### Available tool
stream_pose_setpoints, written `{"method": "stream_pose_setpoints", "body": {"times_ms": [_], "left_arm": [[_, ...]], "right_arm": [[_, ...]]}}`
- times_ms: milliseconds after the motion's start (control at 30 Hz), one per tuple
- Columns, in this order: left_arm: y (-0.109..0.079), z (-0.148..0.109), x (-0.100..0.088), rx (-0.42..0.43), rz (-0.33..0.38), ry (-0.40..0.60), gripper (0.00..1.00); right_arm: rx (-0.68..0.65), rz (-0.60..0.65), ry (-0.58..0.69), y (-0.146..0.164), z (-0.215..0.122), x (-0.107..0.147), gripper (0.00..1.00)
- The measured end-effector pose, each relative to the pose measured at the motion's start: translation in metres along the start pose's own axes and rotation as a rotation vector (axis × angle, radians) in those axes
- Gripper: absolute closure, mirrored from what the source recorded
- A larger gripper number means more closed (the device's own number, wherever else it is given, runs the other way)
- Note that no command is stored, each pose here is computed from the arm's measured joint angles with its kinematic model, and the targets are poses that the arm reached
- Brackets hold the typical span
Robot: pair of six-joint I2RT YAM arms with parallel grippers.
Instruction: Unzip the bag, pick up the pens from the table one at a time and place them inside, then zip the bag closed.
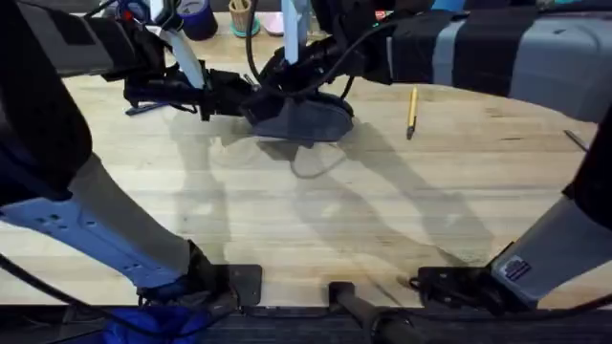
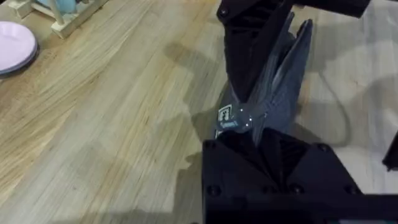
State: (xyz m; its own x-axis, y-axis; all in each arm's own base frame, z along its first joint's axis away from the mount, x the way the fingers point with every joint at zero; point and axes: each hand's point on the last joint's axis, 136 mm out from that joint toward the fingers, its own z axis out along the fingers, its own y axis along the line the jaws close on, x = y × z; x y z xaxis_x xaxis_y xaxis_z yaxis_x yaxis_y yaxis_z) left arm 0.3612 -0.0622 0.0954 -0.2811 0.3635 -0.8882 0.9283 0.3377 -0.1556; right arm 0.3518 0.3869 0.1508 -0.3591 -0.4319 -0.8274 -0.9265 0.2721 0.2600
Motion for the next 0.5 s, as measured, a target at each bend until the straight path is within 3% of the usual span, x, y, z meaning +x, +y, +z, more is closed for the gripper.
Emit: {"method": "stream_pose_setpoints", "body": {"times_ms": [300,467,500], "left_arm": [[0.0,0.0,0.0,0.0,0.001,0.0,0.934],[0.0,0.0,-0.001,-0.001,0.002,-0.004,0.622],[0.0,0.0,-0.001,-0.001,0.003,-0.004,0.513]], "right_arm": [[0.023,0.003,-0.014,-0.008,-0.009,-0.004,0.006],[0.061,-0.011,-0.048,-0.014,-0.027,-0.019,0.006],[0.068,-0.014,-0.055,-0.015,-0.031,-0.022,0.006]]}}
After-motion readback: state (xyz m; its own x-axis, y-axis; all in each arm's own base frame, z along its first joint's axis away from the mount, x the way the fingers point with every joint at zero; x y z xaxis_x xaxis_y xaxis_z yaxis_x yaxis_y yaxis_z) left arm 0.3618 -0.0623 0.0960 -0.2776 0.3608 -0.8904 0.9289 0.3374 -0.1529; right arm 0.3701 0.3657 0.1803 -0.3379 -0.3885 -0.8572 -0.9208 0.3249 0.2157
